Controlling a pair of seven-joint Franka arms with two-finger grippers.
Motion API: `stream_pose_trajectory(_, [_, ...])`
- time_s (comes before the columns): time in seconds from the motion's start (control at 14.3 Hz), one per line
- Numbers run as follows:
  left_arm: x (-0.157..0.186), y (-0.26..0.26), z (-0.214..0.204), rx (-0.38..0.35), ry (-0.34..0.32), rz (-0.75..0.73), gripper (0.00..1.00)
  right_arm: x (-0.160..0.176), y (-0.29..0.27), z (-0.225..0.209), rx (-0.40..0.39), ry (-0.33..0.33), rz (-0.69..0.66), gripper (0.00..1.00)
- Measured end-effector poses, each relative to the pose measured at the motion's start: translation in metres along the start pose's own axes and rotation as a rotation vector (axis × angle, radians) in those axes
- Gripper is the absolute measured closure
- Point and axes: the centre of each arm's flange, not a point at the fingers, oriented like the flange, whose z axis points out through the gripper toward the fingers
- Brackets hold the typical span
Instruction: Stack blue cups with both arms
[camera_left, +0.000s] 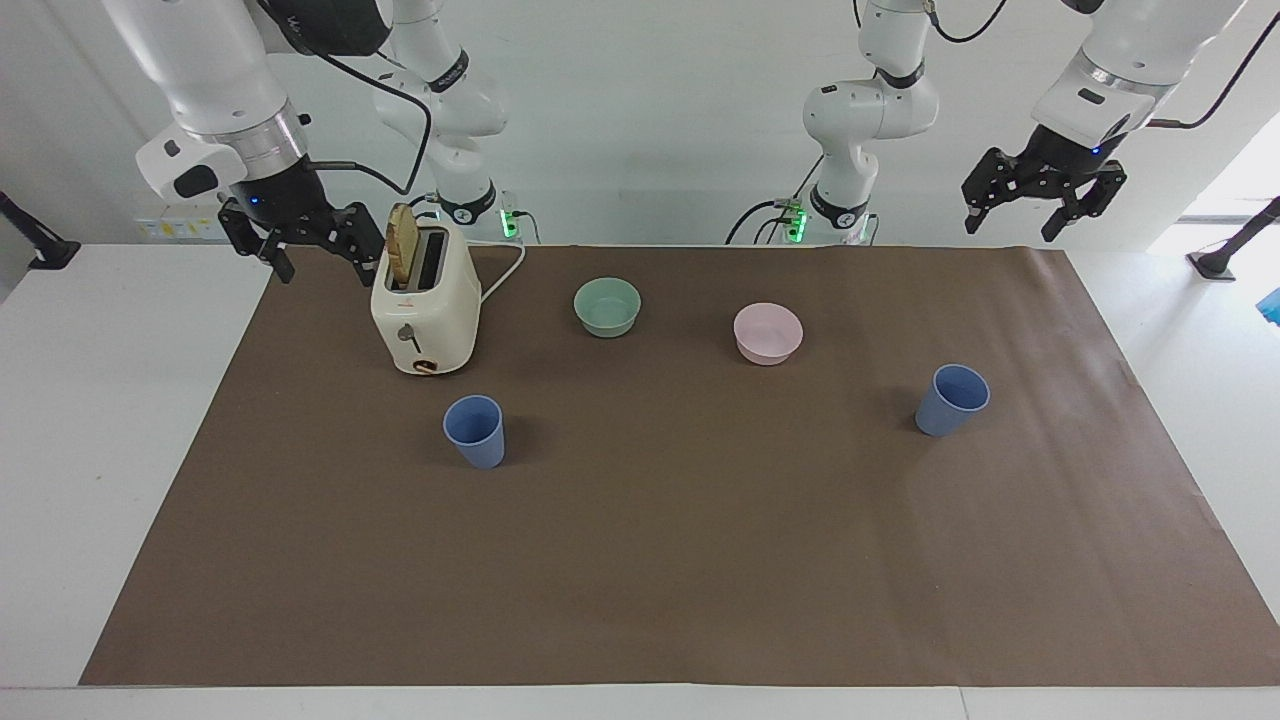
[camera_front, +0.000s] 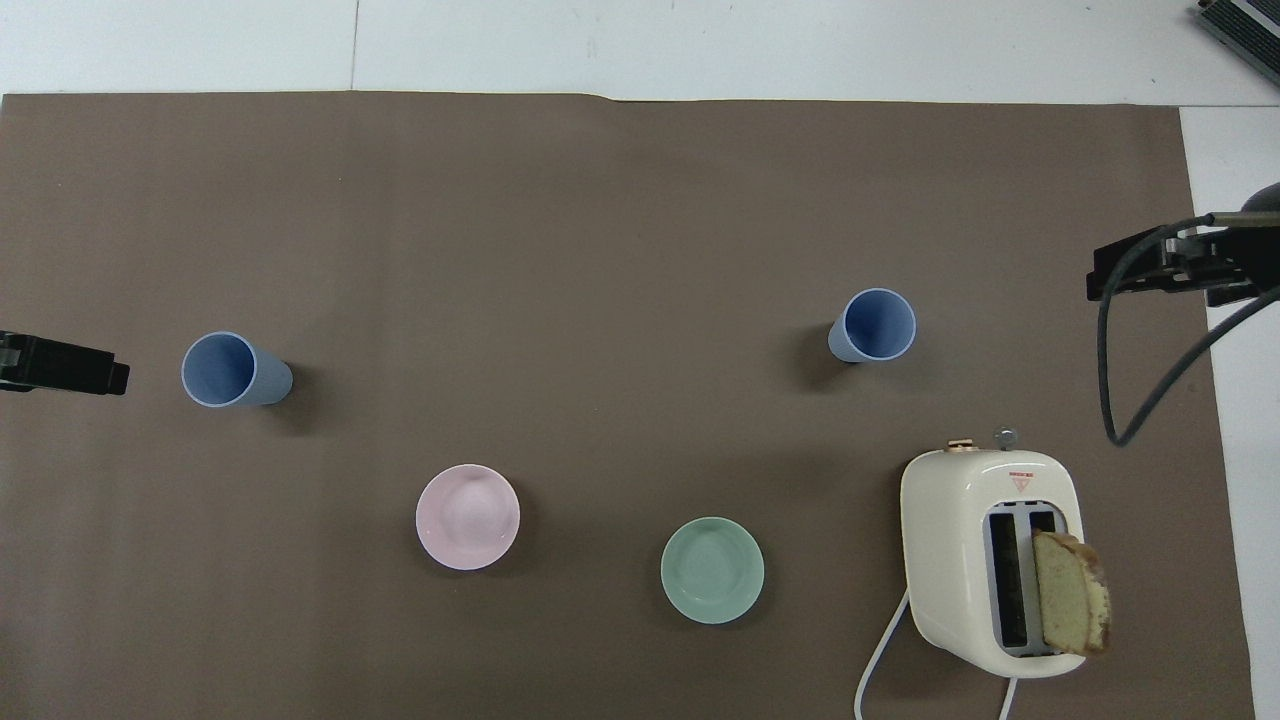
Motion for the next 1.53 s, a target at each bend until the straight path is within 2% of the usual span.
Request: stream_pose_trajectory(1.53, [-0.0007,-0.0069,0.0040,-0.002,-0.009,-0.013,0.00,0.0001,0.0000,-0.0001,0.000,0.001,0.000,0.00])
